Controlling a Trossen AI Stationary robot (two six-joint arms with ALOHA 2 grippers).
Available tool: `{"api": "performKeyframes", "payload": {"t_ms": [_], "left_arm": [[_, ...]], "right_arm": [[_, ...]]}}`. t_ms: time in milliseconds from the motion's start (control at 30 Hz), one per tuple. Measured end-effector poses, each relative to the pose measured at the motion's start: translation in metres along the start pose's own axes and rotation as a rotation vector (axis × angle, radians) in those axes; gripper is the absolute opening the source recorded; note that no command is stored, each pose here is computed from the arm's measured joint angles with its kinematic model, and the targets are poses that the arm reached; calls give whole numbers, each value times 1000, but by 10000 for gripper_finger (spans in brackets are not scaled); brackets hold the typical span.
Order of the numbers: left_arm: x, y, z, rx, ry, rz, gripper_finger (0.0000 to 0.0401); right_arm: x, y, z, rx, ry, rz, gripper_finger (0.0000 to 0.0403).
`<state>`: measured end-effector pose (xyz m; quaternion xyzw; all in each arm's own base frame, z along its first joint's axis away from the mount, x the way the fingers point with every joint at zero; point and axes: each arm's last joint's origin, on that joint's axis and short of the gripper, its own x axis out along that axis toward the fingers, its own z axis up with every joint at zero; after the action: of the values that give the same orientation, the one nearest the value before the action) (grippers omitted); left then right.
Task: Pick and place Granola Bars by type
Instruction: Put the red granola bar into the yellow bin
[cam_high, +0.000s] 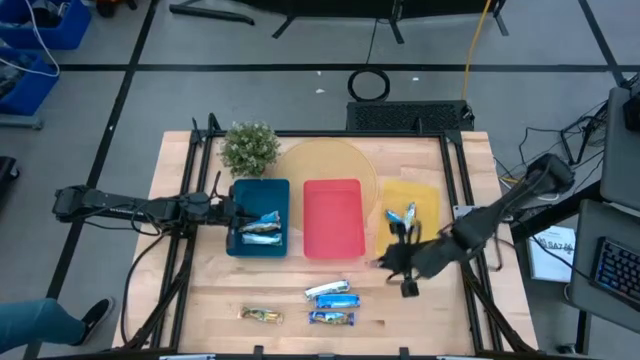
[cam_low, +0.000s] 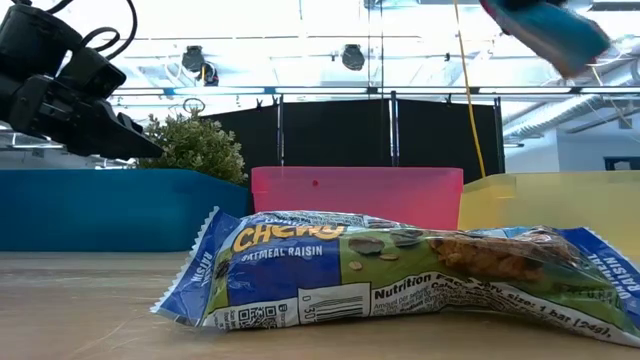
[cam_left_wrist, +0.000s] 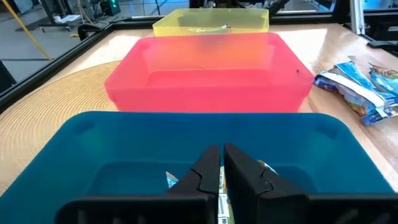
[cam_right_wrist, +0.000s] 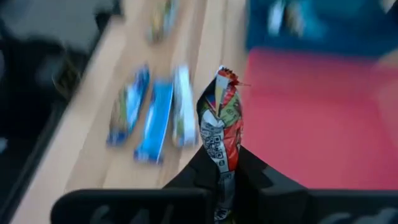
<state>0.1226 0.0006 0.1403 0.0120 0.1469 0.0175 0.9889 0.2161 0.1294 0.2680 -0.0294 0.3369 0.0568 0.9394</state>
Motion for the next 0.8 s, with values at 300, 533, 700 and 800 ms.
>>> {"api": "performKeyframes", "payload": {"t_ms": [300, 533, 700, 800], "left_arm": [[0, -1, 0, 5, -2, -24, 44], [0, -1, 0, 12, -2, -19, 44], [0, 0, 0, 14, -2, -15, 44], [0, 0, 0, 14, -3, -15, 44]], "right_arm": [[-22, -54, -46, 163, -309, -84, 11], [-28, -76, -86, 295, -263, -216, 10], [-33, -88, -95, 357, -128, -304, 10], [-38, -97, -100, 385, 11, -376, 9]]}}
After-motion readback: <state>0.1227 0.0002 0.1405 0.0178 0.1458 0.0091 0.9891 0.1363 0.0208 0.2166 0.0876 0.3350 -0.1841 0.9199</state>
